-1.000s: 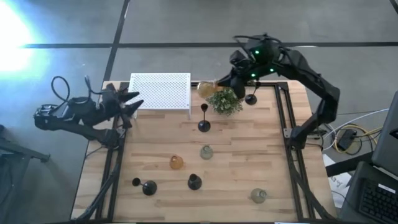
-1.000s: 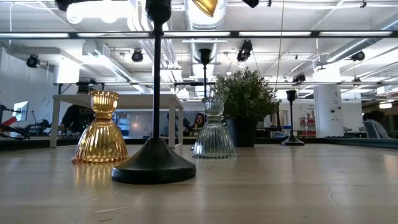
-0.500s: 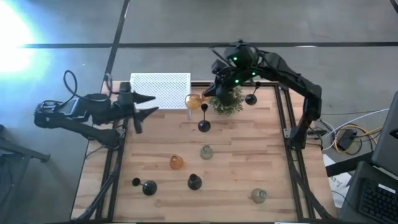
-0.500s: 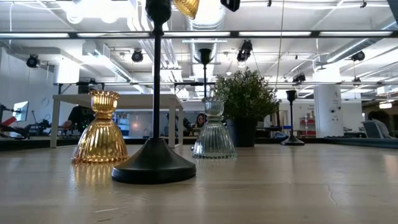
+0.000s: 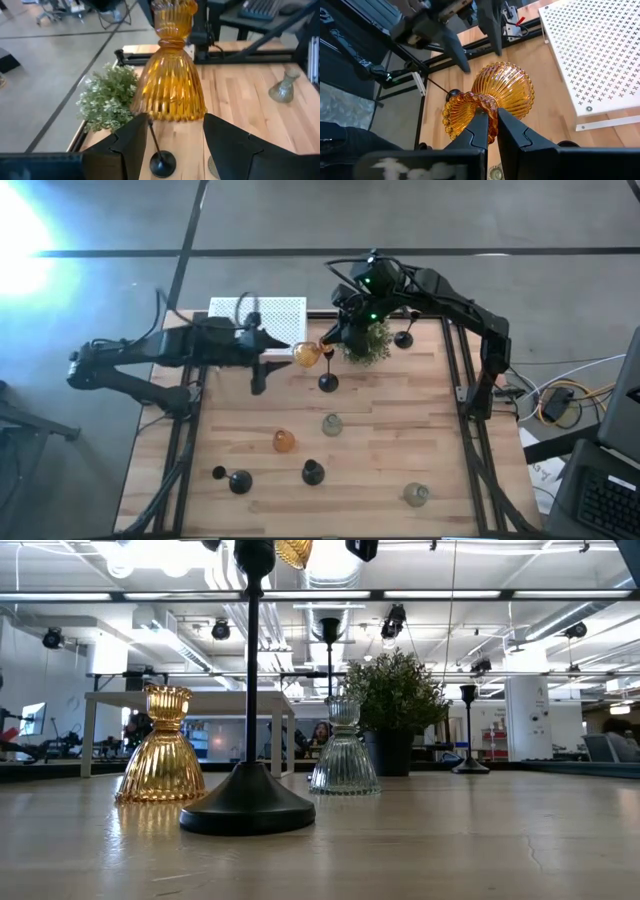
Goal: Pick & Place candle stick holders
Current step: Put the top yellow glass candle holder on the shelf
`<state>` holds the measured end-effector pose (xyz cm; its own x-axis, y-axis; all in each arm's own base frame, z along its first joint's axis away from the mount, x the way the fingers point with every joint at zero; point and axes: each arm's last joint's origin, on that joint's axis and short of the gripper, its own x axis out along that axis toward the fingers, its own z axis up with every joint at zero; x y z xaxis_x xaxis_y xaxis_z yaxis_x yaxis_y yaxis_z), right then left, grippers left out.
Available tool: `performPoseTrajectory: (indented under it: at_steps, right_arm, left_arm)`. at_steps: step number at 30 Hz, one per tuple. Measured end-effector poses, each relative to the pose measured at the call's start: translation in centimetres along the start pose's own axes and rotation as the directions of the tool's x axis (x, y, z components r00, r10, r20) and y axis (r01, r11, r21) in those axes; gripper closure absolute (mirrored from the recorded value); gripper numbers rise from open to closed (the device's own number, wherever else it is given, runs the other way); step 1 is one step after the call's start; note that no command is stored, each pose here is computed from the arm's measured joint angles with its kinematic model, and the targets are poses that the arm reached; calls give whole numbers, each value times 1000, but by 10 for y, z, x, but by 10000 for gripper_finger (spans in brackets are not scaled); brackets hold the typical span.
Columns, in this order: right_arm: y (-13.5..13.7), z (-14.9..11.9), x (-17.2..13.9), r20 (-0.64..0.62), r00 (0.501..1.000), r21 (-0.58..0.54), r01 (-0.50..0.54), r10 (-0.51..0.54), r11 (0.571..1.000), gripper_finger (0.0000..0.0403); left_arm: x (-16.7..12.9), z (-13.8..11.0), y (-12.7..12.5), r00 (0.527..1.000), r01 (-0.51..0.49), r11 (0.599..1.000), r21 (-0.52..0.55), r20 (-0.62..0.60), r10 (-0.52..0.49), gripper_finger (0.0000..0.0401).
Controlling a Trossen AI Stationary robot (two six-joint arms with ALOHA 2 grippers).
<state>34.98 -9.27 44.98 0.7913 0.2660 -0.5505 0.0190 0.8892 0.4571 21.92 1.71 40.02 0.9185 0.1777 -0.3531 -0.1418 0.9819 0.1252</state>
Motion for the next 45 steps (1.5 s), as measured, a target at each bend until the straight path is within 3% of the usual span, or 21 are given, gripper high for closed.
performPoseTrajectory:
  at_steps: [13,22,45]
  right_arm:
    - [0,-2,4,-21,1000,4,0,0,1000,392]
    - [-1,-4,6,-31,1000,7,0,0,1000,392]
    - [-4,-5,9,-38,999,11,10,-10,1000,392]
  left_arm:
    - [16,25,15,999,37,998,41,-15,-36,201]
    - [37,30,13,991,127,991,33,-38,-125,201]
    - [75,36,18,984,159,987,25,-79,-157,201]
